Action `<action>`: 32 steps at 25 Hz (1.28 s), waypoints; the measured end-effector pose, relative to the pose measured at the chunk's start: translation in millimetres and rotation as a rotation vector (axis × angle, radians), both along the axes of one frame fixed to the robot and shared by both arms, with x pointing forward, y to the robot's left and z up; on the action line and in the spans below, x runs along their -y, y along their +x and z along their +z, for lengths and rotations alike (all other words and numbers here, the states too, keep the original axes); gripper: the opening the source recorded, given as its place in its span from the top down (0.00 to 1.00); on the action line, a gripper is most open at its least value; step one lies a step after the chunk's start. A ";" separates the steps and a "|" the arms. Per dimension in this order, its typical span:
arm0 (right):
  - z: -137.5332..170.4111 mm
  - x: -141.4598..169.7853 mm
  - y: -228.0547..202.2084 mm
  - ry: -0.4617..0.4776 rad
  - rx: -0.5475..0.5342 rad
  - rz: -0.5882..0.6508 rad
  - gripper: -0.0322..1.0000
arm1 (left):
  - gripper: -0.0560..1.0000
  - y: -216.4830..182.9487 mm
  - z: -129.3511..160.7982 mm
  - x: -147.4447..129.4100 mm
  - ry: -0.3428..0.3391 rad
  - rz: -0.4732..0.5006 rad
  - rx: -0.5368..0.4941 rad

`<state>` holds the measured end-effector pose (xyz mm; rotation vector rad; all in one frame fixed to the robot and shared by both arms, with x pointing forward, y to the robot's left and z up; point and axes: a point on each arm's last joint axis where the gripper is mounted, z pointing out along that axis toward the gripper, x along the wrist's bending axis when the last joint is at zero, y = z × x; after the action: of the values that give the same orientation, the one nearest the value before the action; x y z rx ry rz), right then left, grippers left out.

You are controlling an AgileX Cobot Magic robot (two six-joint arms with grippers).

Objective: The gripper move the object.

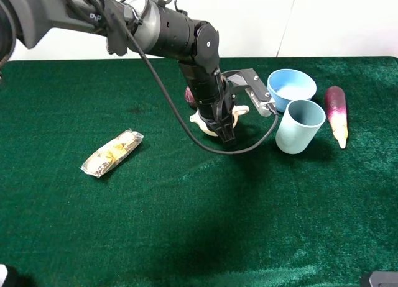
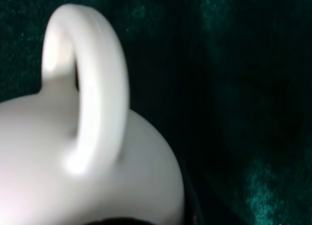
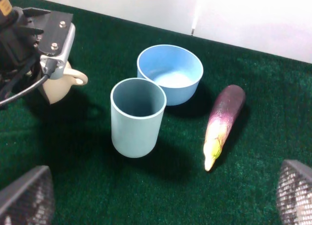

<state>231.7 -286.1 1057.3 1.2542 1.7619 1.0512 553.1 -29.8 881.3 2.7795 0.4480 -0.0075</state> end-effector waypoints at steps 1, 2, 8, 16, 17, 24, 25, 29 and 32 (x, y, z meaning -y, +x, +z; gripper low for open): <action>0.0 0.0 0.0 0.000 0.000 0.000 0.30 | 0.88 0.0 0.0 0.0 0.000 0.000 0.000; 0.0 0.0 0.0 0.001 0.000 0.000 0.30 | 0.88 0.0 0.0 0.0 0.000 0.000 0.000; 0.0 0.0 0.0 0.003 -0.001 -0.001 0.30 | 0.88 0.4 -0.1 -0.5 0.006 -0.006 0.006; 0.0 0.0 0.0 0.003 -0.001 -0.001 0.30 | 0.87 0.8 -0.3 -1.1 0.013 -0.013 0.013; 0.0 0.0 0.0 0.003 -0.001 -0.001 0.30 | 0.85 0.9 -0.3 -1.0 0.013 -0.013 0.014; 0.0 0.0 0.0 0.003 -0.001 -0.001 0.30 | 0.30 1.3 0.2 -0.6 0.010 -0.013 0.017; 0.0 0.0 0.0 0.004 -0.001 -0.002 0.30 | 0.23 1.2 0.2 -0.5 0.009 -0.013 0.016; 0.0 0.0 0.0 0.006 -0.001 -0.003 0.30 | 0.07 1.0 0.2 -0.5 0.009 -0.019 0.016; 0.0 0.0 0.0 0.006 -0.001 -0.003 0.30 | 0.05 0.1 0.0 -1.1 0.016 -0.024 0.008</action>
<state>231.7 -286.1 1057.3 1.2607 1.7589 1.0549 553.3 -28.7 881.3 2.7992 0.4144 0.0012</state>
